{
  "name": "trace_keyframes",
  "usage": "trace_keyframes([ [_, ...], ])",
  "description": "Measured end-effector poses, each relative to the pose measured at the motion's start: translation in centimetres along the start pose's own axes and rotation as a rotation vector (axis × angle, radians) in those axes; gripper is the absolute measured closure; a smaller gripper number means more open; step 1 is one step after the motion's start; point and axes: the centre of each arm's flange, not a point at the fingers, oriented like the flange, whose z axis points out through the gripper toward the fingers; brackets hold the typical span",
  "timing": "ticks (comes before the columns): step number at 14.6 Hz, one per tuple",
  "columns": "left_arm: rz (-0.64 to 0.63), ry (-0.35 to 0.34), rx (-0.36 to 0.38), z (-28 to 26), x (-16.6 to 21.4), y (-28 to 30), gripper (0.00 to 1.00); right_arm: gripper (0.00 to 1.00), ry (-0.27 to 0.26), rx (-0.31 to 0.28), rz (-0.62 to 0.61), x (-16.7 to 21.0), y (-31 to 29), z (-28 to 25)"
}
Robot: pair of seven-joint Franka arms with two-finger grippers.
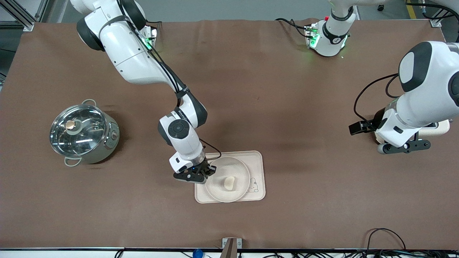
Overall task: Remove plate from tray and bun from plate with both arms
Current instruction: 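Grasp the plate rim with the right gripper while the left gripper approaches, then lift the plate off the tray with the right gripper while the left gripper follows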
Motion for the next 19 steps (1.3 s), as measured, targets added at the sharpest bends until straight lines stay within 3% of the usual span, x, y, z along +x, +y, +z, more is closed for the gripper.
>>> trace_keyframes([
  [4, 0.006, -0.005, 0.001, 0.2, 0.0, 0.3, 0.0, 0.96, 0.013, 0.015, 0.013, 0.6, -0.4, -0.9],
  [8, 0.04, 0.004, 0.001, -0.1, -0.6, 2.7, 0.0, 0.96, 0.016, 0.067, 0.073, 1.9, -1.3, -3.9],
  [11, -0.003, 0.015, 0.001, -0.6, -1.4, 5.6, 0.0, 0.96, 0.018, 0.072, 0.072, 2.2, -1.8, -7.0],
  [15, -0.099, -0.005, 0.017, 0.5, -3.9, 11.6, 0.0, 0.96, -0.029, 0.034, 0.045, -1.1, -0.9, -8.7],
  [19, -0.261, -0.059, 0.07, 6.0, -6.7, 19.3, 0.0, 0.96, -0.065, 0.009, -0.006, -7.0, 0.7, -11.6],
])
